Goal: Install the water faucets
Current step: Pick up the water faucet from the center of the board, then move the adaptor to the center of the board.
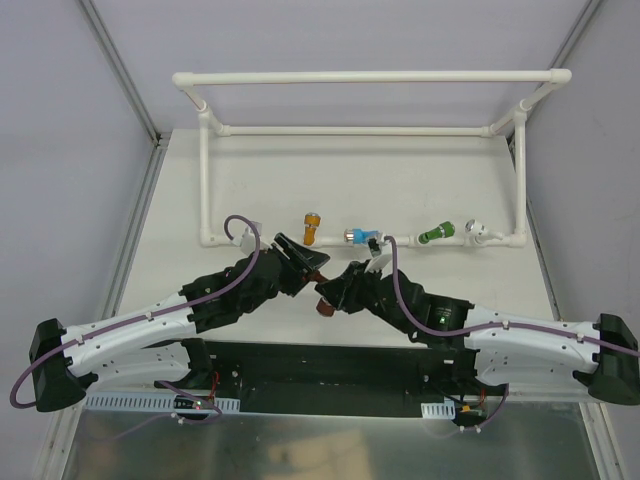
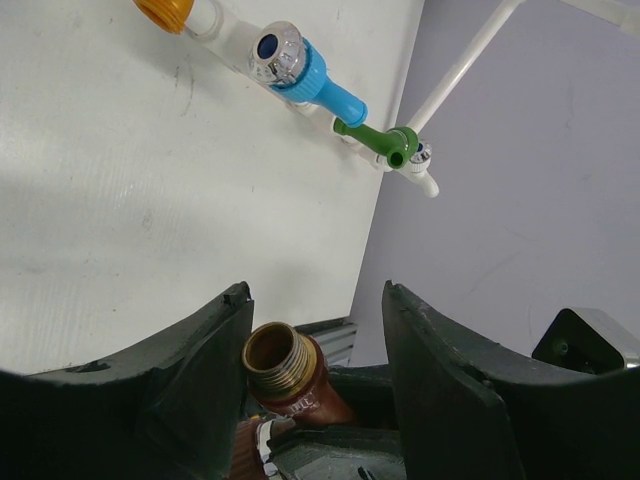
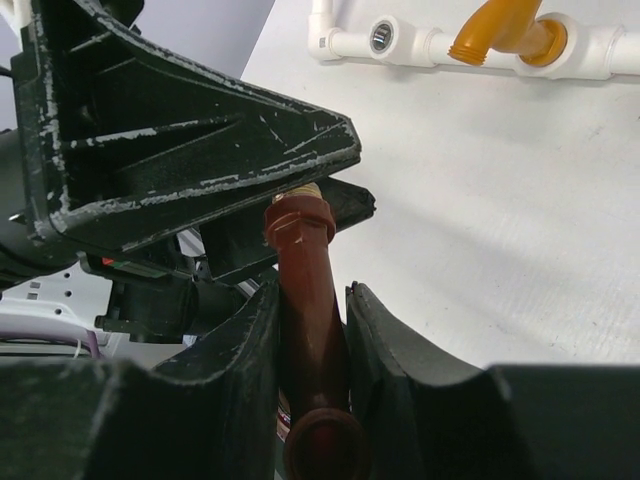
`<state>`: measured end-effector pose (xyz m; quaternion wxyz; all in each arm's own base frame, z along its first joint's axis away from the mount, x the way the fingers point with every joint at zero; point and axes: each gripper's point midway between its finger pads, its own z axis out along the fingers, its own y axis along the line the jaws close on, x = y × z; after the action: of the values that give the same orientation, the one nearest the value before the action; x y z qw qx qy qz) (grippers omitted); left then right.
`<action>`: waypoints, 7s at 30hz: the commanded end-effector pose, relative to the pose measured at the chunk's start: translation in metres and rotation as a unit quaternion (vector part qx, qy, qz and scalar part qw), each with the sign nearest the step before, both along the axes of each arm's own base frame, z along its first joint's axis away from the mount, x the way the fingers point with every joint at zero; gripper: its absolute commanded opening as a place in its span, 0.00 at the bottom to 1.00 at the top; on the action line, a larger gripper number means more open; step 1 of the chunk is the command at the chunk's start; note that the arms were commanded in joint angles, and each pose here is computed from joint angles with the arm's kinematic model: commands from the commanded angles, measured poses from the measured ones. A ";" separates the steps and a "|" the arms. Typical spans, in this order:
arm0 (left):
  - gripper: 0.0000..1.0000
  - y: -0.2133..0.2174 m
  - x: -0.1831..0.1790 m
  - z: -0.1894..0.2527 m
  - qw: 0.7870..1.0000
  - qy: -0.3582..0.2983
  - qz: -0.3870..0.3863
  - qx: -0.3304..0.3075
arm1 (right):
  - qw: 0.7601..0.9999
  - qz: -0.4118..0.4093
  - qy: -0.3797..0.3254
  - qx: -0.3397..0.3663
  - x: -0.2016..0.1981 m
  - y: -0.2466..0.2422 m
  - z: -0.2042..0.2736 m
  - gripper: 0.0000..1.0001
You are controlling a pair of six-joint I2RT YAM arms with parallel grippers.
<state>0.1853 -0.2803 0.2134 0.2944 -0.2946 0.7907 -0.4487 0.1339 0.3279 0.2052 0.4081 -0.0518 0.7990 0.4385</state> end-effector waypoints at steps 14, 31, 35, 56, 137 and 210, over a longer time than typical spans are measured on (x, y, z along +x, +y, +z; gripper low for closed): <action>0.54 -0.021 0.000 0.023 0.998 -0.004 -0.018 -0.058 | 0.988 -0.083 -0.123 0.036 0.028 -0.046 0.095 0.00; 0.54 -0.026 0.000 0.030 0.997 -0.012 -0.025 -0.070 | 0.992 -0.066 -0.103 0.043 0.024 -0.043 0.083 0.00; 0.55 -0.024 0.002 0.040 0.997 -0.029 -0.024 -0.069 | 0.998 -0.020 -0.061 0.024 0.011 -0.024 0.053 0.00; 0.59 0.011 0.006 0.030 0.998 -0.063 -0.013 -0.002 | 0.999 0.019 -0.038 -0.006 -0.004 -0.025 0.031 0.00; 0.67 0.290 0.287 -0.145 0.820 -0.021 -0.004 0.572 | 0.983 -0.023 -0.041 -0.178 -0.013 -0.137 0.021 0.00; 0.00 0.217 0.202 -0.105 0.724 -0.310 -0.391 0.477 | 0.887 -0.133 0.194 -0.398 0.108 -0.210 0.000 0.00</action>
<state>0.3726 -0.0392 0.0719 0.3475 0.2651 0.8879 -0.1436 0.2329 0.1143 0.2022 0.2760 -0.0167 0.9610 0.0096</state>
